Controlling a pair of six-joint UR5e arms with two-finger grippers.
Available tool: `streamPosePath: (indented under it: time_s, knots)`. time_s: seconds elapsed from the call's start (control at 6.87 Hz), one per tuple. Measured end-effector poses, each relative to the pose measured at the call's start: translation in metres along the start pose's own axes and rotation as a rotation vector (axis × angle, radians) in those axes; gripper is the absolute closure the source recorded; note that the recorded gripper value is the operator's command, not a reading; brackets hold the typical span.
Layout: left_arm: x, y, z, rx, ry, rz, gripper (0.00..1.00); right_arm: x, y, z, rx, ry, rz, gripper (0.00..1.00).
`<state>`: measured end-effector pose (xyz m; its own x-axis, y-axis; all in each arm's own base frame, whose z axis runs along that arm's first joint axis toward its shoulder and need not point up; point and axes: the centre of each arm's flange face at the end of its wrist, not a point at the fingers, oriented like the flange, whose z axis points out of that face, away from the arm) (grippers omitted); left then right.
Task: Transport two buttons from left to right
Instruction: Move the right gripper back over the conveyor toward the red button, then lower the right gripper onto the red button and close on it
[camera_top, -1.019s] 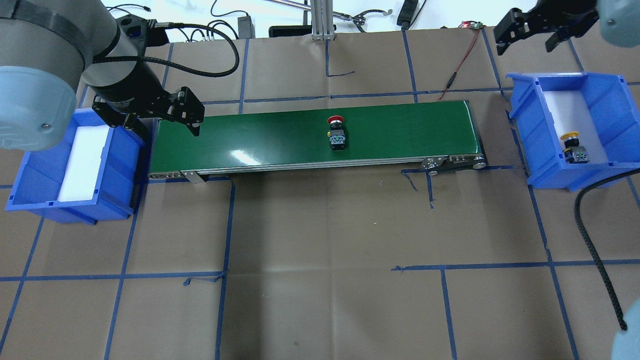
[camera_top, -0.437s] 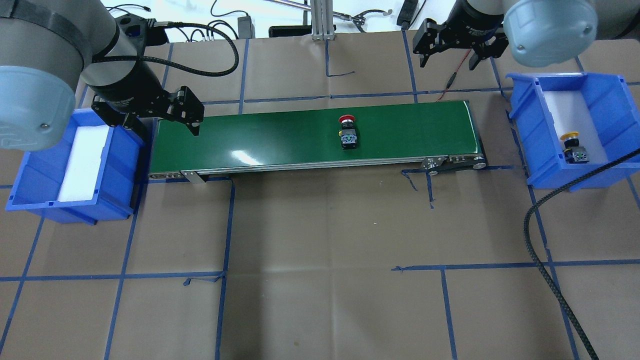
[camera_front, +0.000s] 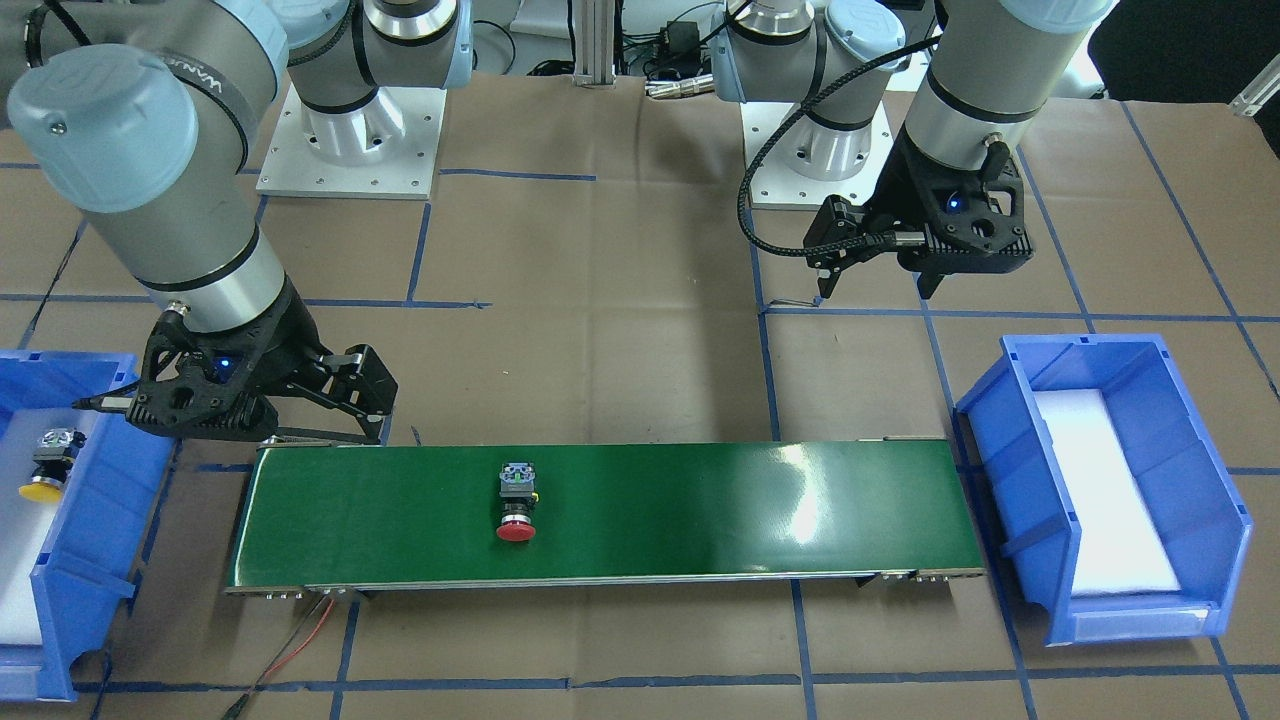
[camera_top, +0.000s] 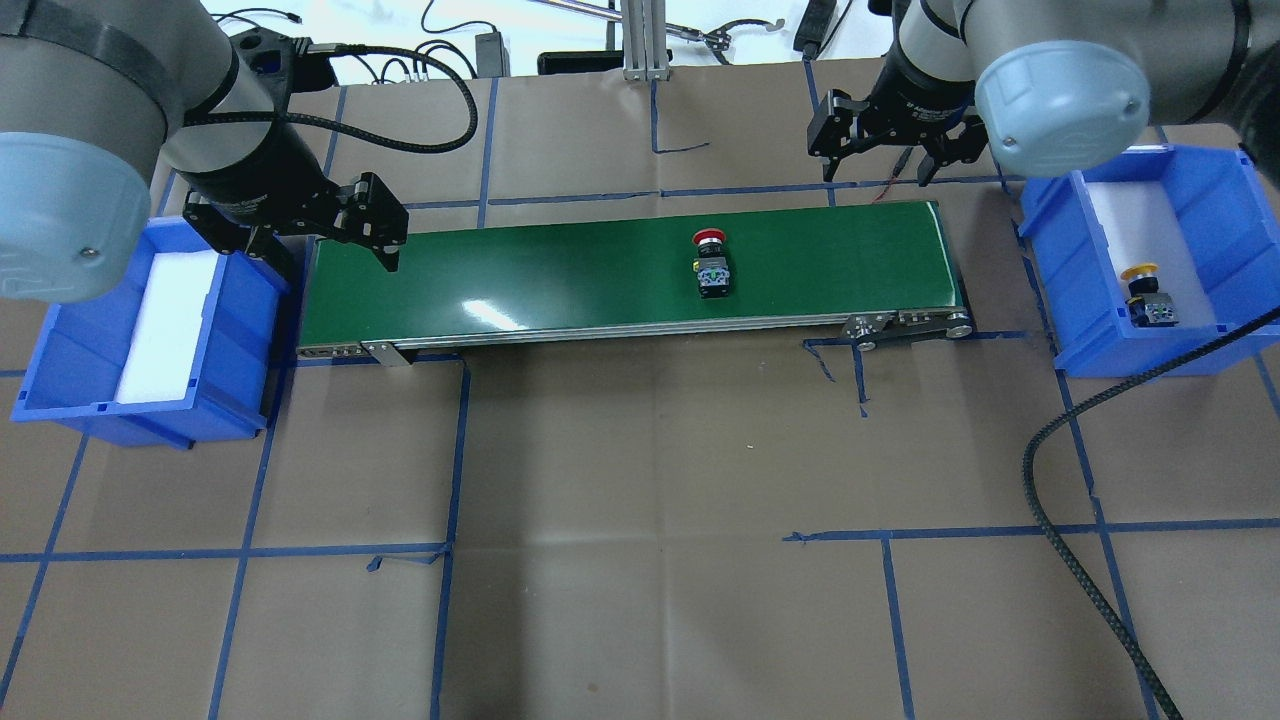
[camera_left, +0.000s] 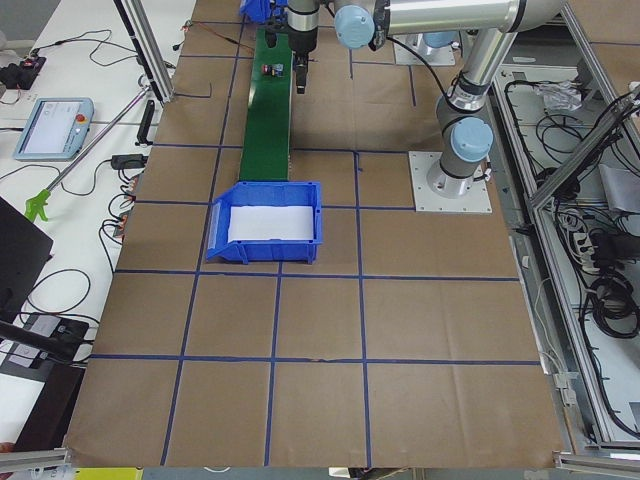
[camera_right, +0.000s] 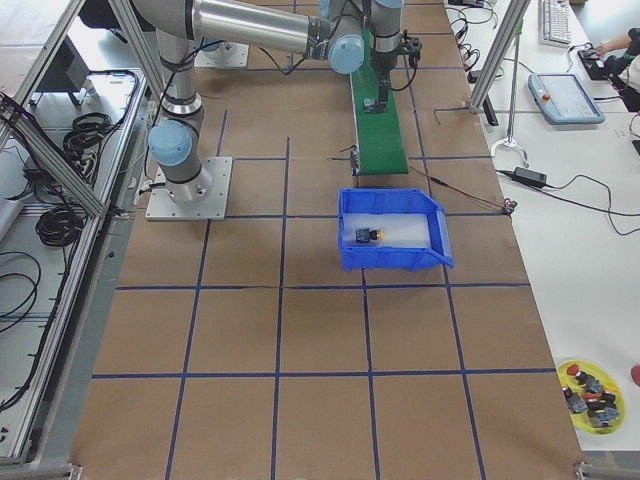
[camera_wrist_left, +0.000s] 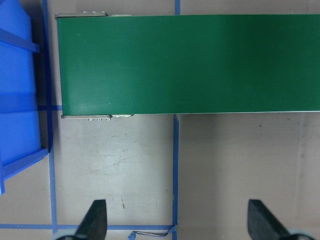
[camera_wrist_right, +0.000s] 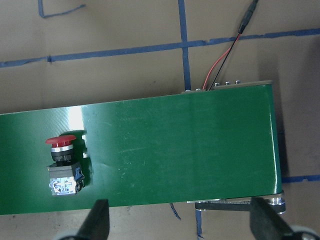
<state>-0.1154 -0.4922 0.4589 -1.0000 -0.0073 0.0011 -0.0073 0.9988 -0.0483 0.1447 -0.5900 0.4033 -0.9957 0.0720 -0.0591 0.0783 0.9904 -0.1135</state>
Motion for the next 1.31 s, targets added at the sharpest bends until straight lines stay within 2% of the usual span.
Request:
streamPosePath:
  time_s: [0.87, 1.31]
  knots:
    - [0.0, -0.001, 0.0, 0.0, 0.0, 0.0, 0.0, 0.002, 0.006, 0.022, -0.03, 0.003, 0.0, 0.0]
    - [0.0, 0.0, 0.0, 0.0, 0.0, 0.0, 0.0, 0.002, 0.004, 0.027, -0.007, 0.001, -0.003, 0.0]
